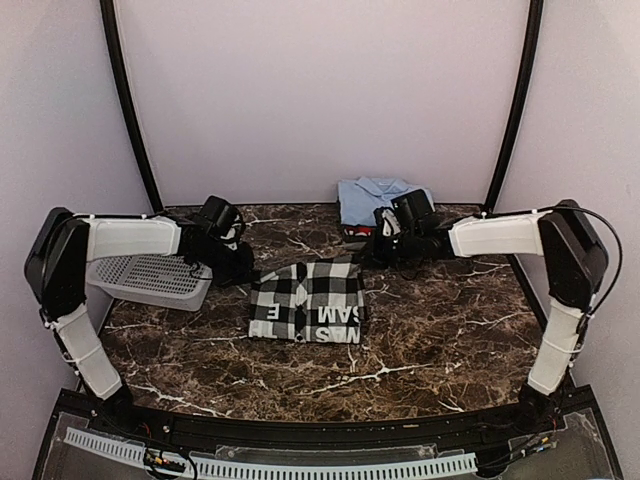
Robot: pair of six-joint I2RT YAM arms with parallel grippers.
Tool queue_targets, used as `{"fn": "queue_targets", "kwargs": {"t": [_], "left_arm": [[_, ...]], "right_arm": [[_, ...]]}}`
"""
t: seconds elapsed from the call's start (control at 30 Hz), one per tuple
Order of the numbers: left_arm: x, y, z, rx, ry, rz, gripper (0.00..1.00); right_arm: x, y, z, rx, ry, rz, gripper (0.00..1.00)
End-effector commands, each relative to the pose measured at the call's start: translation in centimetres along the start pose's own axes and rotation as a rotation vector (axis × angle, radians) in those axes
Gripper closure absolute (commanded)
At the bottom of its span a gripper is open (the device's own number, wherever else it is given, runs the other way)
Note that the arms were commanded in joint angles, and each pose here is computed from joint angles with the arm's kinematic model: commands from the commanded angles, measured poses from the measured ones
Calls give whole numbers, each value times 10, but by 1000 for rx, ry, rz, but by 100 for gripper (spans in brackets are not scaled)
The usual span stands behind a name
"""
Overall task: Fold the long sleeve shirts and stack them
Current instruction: Fold the 2/3-rectangle-folded shirt at the center of the board.
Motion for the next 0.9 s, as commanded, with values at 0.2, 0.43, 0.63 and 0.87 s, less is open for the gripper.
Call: {"fn": "queue_targets", "kwargs": {"t": [0.2, 0.43, 0.63, 0.87], "left_arm": [[66, -48, 3, 10, 21, -35, 100], [39, -2, -6, -12, 50, -36, 100], [1, 18, -21, -16, 46, -108, 100], [-3, -18, -29, 73, -6, -155, 86]], "right_arm": [[77, -14, -55, 57, -21, 52, 100], [48, 9, -72, 30, 26, 44, 100], [22, 9, -75, -23, 80, -1, 100], [18, -3, -71, -39, 104, -38, 100]]}}
Point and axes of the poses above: each gripper's point midway between its finger pads, its own x axis out along the fingers, its own z axis along the line the jaws close on, y = z × x, the point moved 1 cm from there along -x, back along the fingers, and after that the axes turned 10 degrees about x, right-handed, at the moved point
